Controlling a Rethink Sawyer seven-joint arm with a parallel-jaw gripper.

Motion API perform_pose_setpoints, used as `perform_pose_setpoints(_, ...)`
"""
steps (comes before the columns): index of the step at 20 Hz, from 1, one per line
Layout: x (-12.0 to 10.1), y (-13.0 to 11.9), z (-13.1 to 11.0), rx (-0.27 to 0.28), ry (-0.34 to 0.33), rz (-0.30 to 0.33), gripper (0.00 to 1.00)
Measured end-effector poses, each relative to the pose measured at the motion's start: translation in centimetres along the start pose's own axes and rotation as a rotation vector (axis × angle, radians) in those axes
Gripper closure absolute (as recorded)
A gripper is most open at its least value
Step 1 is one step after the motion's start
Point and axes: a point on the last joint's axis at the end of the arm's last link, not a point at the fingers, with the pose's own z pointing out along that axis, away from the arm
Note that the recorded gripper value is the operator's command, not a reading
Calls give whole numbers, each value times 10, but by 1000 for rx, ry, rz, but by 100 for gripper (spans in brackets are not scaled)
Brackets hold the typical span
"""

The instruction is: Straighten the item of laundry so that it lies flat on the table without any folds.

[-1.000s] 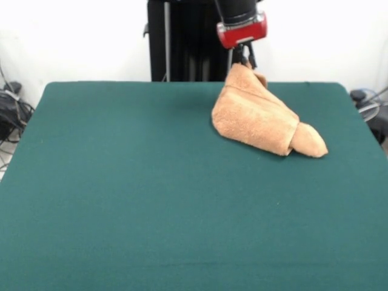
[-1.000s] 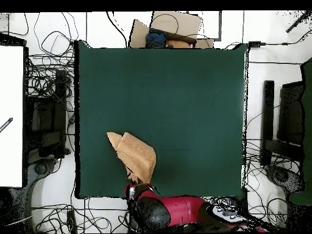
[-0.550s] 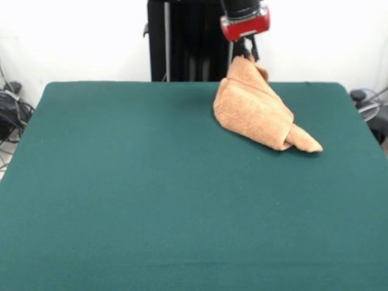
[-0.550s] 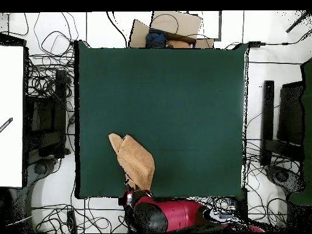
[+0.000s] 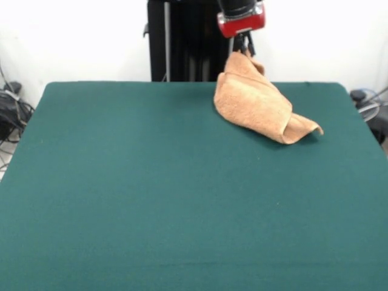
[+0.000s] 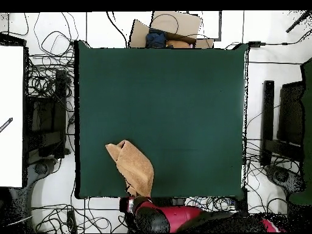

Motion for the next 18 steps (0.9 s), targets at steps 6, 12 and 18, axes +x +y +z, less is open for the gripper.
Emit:
perform_pose_setpoints(6, 7, -7, 9, -38, 22, 30, 100)
perform_pose_setpoints(12, 7, -23, 22, -70, 28, 48, 100)
perform_pose_setpoints(18, 6, -38, 31, -83, 50, 53, 100)
